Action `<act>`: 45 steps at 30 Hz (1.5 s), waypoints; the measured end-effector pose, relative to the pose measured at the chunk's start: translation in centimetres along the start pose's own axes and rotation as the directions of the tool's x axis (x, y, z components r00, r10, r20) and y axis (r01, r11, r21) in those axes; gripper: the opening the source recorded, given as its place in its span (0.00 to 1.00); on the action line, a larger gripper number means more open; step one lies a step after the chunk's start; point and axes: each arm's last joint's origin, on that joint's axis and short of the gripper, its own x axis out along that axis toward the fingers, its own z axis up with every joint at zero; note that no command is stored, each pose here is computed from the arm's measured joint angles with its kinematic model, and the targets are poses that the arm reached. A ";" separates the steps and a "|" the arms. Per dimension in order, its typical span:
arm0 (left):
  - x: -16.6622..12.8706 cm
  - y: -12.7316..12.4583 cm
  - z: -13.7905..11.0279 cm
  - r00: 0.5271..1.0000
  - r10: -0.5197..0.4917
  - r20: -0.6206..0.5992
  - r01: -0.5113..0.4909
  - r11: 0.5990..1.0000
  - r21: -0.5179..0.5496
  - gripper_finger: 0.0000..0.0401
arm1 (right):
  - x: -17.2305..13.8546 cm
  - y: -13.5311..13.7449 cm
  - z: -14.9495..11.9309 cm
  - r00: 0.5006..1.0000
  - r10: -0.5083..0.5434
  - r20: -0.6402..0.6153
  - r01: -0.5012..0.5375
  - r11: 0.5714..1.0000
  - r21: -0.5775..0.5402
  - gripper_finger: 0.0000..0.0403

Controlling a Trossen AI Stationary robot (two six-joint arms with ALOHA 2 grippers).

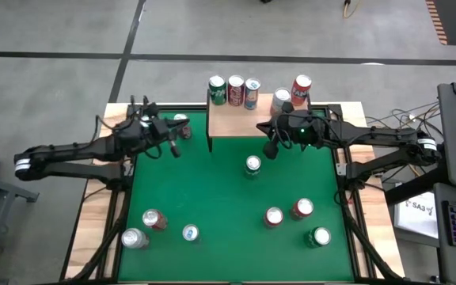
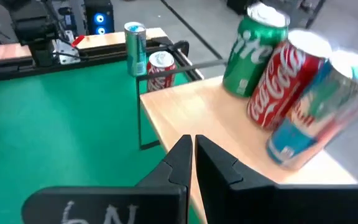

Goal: Place canned beverage on shelf
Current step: Adjust the soda cans on the shelf

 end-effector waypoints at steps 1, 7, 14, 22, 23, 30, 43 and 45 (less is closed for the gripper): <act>-0.3 0.1 0.0 1.000 0.004 0.012 -0.004 1.000 0.009 0.00 | 0.0 0.0 -0.1 1.000 0.000 -0.011 0.000 1.000 0.030 0.03; -1.5 0.2 -1.3 1.000 0.006 0.018 -0.008 0.996 0.084 0.00 | 0.0 -0.1 -1.1 0.994 -0.015 -0.107 0.034 0.983 0.178 0.03; -1.8 -0.3 -3.1 1.000 0.004 0.010 -0.005 0.995 0.097 0.00 | -0.1 -0.9 0.5 0.996 -0.083 0.015 0.076 0.959 0.272 0.03; -1.8 0.0 -2.2 0.998 0.039 0.055 -0.053 0.962 0.267 0.00 | 1.5 -2.1 3.6 0.989 -0.140 0.051 0.122 0.957 0.264 0.03; -1.9 0.2 -1.9 0.997 0.044 0.068 -0.062 0.953 0.297 0.00 | 2.0 -2.3 3.9 0.986 -0.160 0.046 0.144 0.956 0.256 0.03; -2.0 0.4 -1.4 0.995 0.052 0.085 -0.081 0.921 0.382 0.00 | 4.9 -3.6 5.8 0.955 -0.292 -0.043 0.294 0.927 0.234 0.03; -2.0 0.4 -1.6 0.995 0.060 0.077 -0.086 0.909 0.408 0.00 | 8.5 -3.7 6.3 0.901 -0.368 -0.229 0.411 0.894 0.177 0.03; -2.0 0.4 -1.6 0.995 0.061 0.077 -0.087 0.907 0.412 0.00 | 8.7 -3.8 6.0 0.875 -0.418 -0.242 0.461 0.874 0.156 0.03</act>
